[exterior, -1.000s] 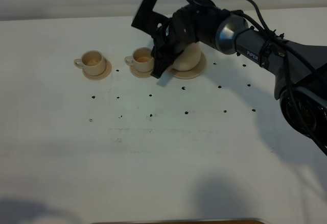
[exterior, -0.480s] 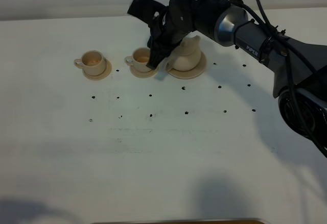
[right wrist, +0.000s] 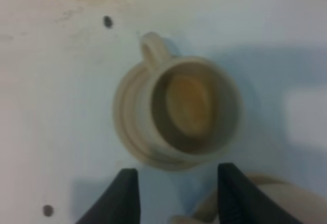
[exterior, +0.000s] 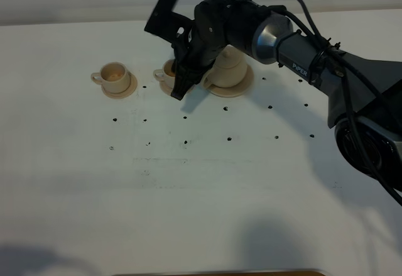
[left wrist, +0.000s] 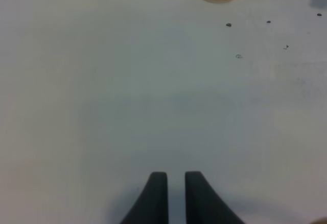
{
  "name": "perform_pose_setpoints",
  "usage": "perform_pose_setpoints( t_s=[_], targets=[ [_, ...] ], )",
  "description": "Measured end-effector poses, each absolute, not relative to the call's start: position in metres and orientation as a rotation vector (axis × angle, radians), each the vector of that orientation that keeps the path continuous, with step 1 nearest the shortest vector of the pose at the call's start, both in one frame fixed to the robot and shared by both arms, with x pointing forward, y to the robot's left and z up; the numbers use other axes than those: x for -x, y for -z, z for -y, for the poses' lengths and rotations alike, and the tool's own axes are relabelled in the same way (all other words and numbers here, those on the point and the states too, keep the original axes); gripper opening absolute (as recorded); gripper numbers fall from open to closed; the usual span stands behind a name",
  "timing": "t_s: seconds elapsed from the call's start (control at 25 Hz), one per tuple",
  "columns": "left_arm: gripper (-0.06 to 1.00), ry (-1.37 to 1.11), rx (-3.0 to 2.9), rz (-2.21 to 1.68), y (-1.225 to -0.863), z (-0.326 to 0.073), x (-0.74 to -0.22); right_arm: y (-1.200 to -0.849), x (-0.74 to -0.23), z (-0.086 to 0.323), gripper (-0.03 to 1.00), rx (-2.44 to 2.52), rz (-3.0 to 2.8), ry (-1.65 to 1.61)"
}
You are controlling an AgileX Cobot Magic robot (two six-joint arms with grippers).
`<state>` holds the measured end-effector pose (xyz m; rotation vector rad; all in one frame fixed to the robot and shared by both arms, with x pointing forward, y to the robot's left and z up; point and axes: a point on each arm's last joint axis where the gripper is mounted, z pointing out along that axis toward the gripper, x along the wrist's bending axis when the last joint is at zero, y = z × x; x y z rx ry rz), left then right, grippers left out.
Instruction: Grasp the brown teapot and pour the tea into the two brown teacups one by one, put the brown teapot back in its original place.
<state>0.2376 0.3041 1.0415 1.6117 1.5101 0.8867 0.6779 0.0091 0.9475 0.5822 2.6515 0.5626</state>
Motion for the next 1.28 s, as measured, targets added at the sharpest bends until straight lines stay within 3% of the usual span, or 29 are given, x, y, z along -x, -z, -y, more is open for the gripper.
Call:
perform_pose_setpoints(
  t_s=[1.28],
  targets=[
    [0.07, -0.887, -1.612, -1.510, -1.042, -0.304, -0.238, -0.932, -0.674, -0.007, 0.37, -0.595, -2.728, -0.479]
  ],
)
